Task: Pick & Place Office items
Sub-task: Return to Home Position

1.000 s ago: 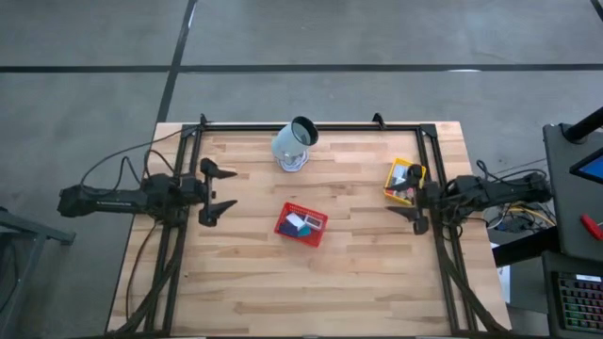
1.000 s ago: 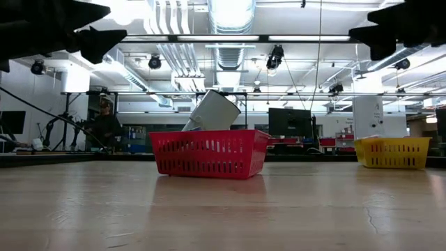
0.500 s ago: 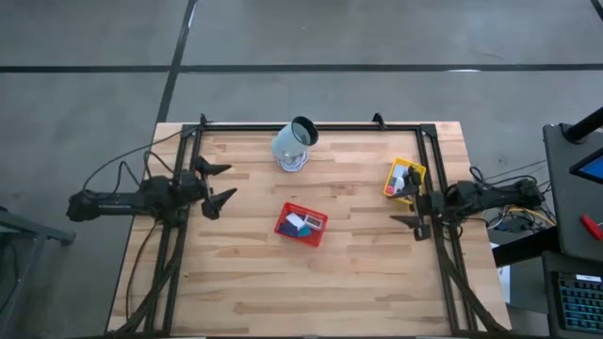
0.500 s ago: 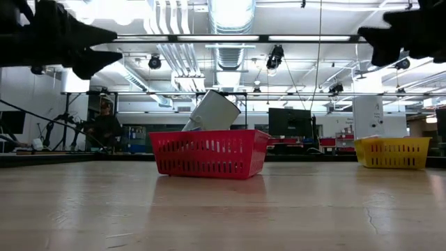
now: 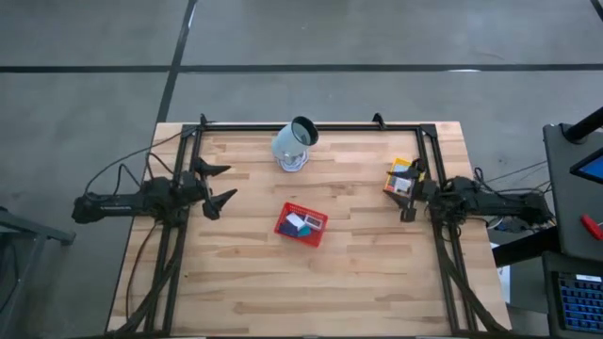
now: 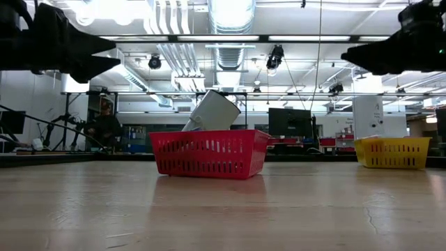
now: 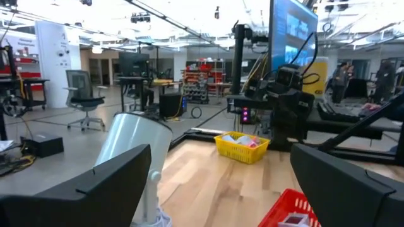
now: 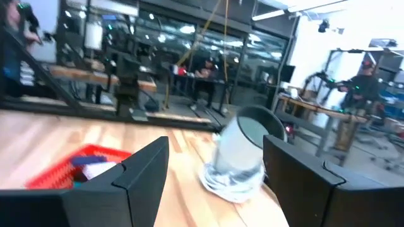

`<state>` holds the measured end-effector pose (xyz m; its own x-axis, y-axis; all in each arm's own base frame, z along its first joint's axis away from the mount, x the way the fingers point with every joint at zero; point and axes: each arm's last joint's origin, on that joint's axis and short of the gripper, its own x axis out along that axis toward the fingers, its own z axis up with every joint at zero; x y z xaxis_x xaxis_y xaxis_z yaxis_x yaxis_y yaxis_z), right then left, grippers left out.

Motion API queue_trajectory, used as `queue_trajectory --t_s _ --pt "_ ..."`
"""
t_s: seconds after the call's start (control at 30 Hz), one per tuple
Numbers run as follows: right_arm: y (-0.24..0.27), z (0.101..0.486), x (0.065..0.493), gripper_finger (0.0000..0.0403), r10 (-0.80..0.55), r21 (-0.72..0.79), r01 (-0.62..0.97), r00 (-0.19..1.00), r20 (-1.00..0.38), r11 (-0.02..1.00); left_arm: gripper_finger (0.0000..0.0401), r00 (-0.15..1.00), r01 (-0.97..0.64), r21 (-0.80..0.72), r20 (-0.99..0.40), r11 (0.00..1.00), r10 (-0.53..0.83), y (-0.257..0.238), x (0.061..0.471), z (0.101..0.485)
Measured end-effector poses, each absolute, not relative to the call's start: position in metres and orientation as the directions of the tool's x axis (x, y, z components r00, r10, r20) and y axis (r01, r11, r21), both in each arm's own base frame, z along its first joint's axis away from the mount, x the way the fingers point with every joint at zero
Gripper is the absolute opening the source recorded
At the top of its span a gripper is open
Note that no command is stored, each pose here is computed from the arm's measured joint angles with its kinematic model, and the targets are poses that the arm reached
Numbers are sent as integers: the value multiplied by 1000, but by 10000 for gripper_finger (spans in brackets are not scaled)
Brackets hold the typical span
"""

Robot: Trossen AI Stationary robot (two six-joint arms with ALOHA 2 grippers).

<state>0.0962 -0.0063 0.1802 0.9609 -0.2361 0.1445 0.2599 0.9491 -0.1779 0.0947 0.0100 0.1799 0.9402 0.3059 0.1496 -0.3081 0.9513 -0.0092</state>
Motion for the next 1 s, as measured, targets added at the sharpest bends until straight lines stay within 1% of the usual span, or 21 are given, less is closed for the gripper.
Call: queue_trajectory --t_s 0.13,0.37,0.53,0.63,0.77,1.0 --pt "-17 176 96 249 -258 -197 275 960 104 941 383 941 -313 1 137 950 310 10 95 179" --pt "-32 171 93 249 -303 -176 307 952 50 935 383 942 -312 0 133 950 310 10 95 178" --pt "-30 171 92 249 -204 -203 211 977 57 956 383 942 -312 -2 125 950 310 10 95 177" --pt "-30 170 92 249 -198 -192 203 979 47 960 383 944 -311 -7 116 950 310 10 95 176" --pt "-26 170 93 249 -154 -177 158 987 38 971 383 944 -311 -13 111 950 310 10 95 176" --pt "-11 170 96 249 -2 -197 10 999 40 980 383 947 -303 -11 111 953 302 10 95 176"
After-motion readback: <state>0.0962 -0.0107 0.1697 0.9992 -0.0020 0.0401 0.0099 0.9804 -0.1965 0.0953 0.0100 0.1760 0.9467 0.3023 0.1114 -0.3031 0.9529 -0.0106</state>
